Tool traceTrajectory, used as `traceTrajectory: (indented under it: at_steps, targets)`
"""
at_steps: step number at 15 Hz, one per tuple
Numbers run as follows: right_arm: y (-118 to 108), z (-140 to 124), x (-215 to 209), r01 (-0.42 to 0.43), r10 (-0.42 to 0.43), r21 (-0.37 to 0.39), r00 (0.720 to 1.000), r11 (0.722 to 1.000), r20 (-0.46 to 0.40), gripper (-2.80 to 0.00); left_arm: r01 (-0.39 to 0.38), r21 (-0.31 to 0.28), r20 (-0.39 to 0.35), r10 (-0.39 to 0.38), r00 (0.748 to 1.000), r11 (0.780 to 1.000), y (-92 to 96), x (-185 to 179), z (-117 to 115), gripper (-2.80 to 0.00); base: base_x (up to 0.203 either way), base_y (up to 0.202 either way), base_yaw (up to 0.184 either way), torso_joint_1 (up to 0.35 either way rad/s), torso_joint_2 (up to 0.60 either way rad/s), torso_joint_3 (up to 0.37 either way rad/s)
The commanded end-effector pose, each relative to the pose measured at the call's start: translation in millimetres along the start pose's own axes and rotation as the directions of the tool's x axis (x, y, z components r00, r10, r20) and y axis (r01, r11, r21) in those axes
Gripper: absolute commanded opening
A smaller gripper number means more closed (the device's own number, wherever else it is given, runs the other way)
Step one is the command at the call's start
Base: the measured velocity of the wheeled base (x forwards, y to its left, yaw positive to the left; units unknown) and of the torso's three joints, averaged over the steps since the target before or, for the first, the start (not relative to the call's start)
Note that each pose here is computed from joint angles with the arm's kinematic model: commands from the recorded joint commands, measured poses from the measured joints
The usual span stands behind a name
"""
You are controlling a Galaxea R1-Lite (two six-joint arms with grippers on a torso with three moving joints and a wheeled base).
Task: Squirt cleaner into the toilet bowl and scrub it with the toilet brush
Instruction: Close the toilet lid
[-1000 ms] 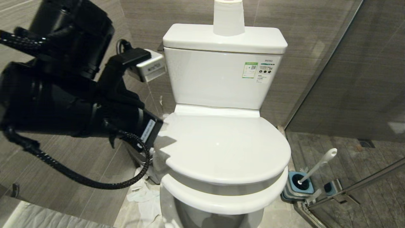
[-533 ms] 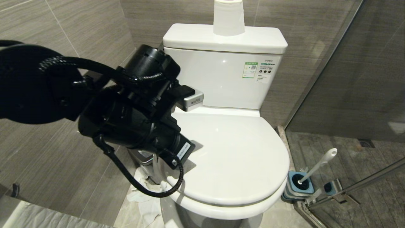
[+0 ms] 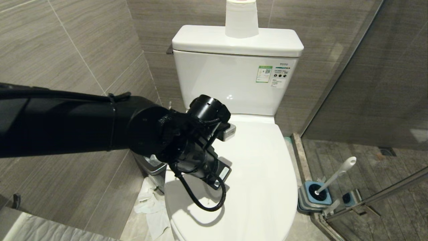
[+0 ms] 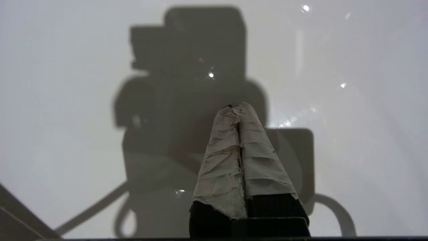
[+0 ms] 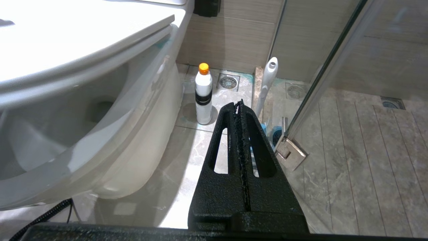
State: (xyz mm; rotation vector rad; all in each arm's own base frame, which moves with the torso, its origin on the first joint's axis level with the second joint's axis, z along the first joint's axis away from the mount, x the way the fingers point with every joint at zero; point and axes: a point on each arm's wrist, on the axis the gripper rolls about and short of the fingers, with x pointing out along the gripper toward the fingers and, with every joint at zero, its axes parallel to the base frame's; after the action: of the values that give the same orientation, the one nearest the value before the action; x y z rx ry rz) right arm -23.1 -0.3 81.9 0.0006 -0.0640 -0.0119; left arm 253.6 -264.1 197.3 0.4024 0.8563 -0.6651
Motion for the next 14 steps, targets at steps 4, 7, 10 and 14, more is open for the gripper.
traceTrajectory:
  at_steps: [4, 7, 10, 14]
  targets:
    - [0, -7, 2, 0.000, 0.000, -0.001, 1.000, 1.000, -0.024, -2.80, 0.006, -0.021, -0.056, -0.007, 0.998, 1.000, -14.8, 41, -6, -2.80, 0.000, 0.000, 0.000, 0.000, 0.00, 0.000]
    - [0, -7, 2, 0.000, 0.000, -0.001, 1.000, 1.000, -0.024, -2.80, -0.008, -0.024, -0.039, 0.007, 0.999, 1.000, -26.2, 55, -12, -2.80, 0.000, 0.000, 0.000, 0.000, 0.00, 0.000]
    - [0, -7, 2, 0.000, 0.000, -0.001, 1.000, 1.000, -0.024, -2.80, -0.017, -0.013, -0.027, 0.017, 1.000, 1.000, -33.2, 68, -16, -2.80, 0.000, 0.000, 0.000, 0.000, 0.00, 0.000]
    - [0, -7, 2, 0.000, 0.000, -0.001, 1.000, 1.000, -0.024, -2.80, -0.011, -0.009, -0.018, 0.011, 1.000, 1.000, -38.7, 86, -27, -2.80, 0.000, 0.000, 0.000, 0.000, 0.00, 0.000]
